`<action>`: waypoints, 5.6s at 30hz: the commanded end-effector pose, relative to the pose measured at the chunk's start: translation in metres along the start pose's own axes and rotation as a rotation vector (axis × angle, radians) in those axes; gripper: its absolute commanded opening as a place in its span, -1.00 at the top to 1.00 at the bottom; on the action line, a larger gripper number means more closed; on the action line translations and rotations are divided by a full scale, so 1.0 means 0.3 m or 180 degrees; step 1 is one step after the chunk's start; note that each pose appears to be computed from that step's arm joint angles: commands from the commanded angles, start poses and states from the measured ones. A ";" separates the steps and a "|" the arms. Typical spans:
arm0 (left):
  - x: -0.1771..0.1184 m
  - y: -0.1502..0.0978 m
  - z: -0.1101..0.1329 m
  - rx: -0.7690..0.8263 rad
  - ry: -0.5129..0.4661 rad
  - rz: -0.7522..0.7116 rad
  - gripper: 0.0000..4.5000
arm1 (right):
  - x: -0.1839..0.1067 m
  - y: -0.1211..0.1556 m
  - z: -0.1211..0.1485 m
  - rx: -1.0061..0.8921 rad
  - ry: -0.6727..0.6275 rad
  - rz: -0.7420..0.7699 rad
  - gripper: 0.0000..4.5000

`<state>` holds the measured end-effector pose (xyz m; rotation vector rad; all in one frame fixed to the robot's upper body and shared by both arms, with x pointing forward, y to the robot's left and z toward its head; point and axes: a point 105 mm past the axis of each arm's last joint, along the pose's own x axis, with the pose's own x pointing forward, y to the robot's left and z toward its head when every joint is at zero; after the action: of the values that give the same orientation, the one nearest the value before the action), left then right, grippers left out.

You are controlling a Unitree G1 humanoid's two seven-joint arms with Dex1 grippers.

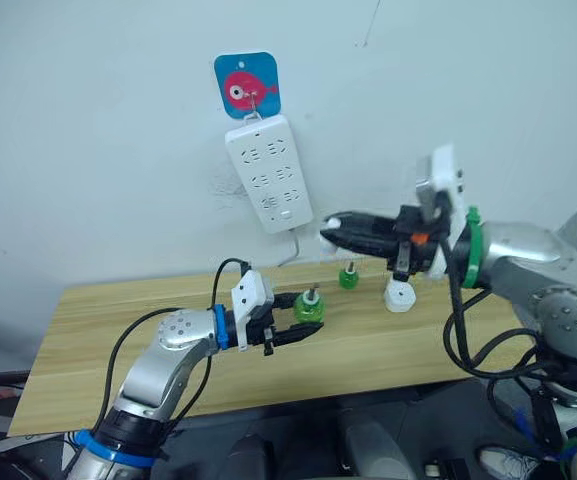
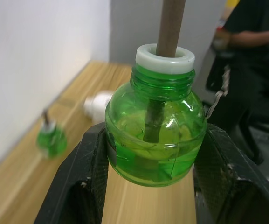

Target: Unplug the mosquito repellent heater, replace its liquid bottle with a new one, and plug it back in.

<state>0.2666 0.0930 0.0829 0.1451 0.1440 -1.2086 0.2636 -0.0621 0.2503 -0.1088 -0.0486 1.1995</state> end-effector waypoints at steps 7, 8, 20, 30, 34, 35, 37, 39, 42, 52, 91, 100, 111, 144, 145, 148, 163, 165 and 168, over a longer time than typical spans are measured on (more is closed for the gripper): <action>-0.133 -0.013 -0.089 -0.0081 0.0406 0.0290 0.01 | 0.026 -0.155 -0.418 -0.0204 0.0397 -0.1343 0.85; -0.142 -0.020 -0.092 -0.0100 0.0424 0.0301 0.01 | 0.039 -0.156 -0.459 -0.0190 0.0407 -0.1393 0.85; -0.209 -0.071 -0.066 -0.0175 0.0535 0.0377 0.01 | 0.116 -0.263 -0.738 -0.0038 0.0710 -0.1941 0.85; -0.223 -0.073 -0.043 -0.0160 0.0569 0.0390 0.01 | 0.112 -0.281 -0.814 0.0230 0.0709 -0.2088 0.30; -0.218 -0.065 -0.041 -0.0152 0.0567 0.0384 0.01 | 0.106 -0.277 -0.765 0.0229 0.0466 -0.2090 -0.36; -0.215 -0.060 -0.043 -0.0149 0.0563 0.0386 0.01 | 0.099 -0.277 -0.744 0.0193 0.0403 -0.2089 -0.51; -0.203 -0.045 -0.034 -0.0120 0.0507 0.0373 0.01 | 0.081 -0.244 -0.654 0.0126 0.0197 -0.1842 -0.83; -0.185 -0.034 -0.020 -0.0084 0.0430 0.0319 0.01 | 0.060 -0.171 -0.564 0.0018 0.0137 -0.1386 -0.85; -0.149 -0.029 0.008 0.0011 0.0306 0.0137 0.01 | 0.018 -0.047 -0.447 0.0025 0.0244 -0.0612 -0.85; -0.011 -0.034 0.134 0.0251 -0.0163 -0.0442 0.01 | 0.027 0.126 -0.244 0.0232 0.0476 0.0549 -0.85; 0.025 -0.007 0.259 -0.1115 -0.0848 -0.0248 -1.00 | -0.083 -0.017 -0.171 0.1613 -0.0666 -0.0740 0.63; 0.036 -0.025 0.379 -0.2245 -0.1253 -0.0688 -1.00 | -0.085 0.010 -0.142 0.2684 -0.1318 -0.0925 0.63; 0.065 -0.027 0.423 -0.2585 -0.1473 -0.0745 -1.00 | -0.055 0.041 -0.099 0.2973 -0.1428 -0.0768 0.63; 0.058 -0.017 0.435 -0.2874 -0.1717 -0.0837 -0.09 | -0.028 0.064 -0.067 0.3237 -0.1570 -0.0590 0.63; 0.061 -0.018 0.435 -0.2831 -0.1689 -0.0817 -0.24 | -0.028 0.064 -0.067 0.3238 -0.1570 -0.0594 0.63; 0.066 -0.016 0.437 -0.2763 -0.1671 -0.0737 -0.66 | -0.029 0.063 -0.068 0.3243 -0.1573 -0.0604 0.63; 0.047 -0.047 0.453 -0.2908 -0.1736 -0.1038 -0.51 | -0.025 0.063 -0.064 0.3255 -0.1584 -0.0579 0.63; 0.045 -0.047 0.454 -0.2928 -0.1760 -0.1056 -0.24 | -0.023 0.067 -0.064 0.3259 -0.1574 -0.0562 0.63; 0.044 -0.047 0.454 -0.2931 -0.1771 -0.1060 -0.03 | -0.023 0.071 -0.065 0.3274 -0.1560 -0.0542 0.63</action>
<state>0.2687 0.0510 0.2040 -1.0377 0.2604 -1.3102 0.2513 -0.0637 0.2190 1.0806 0.1612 0.8920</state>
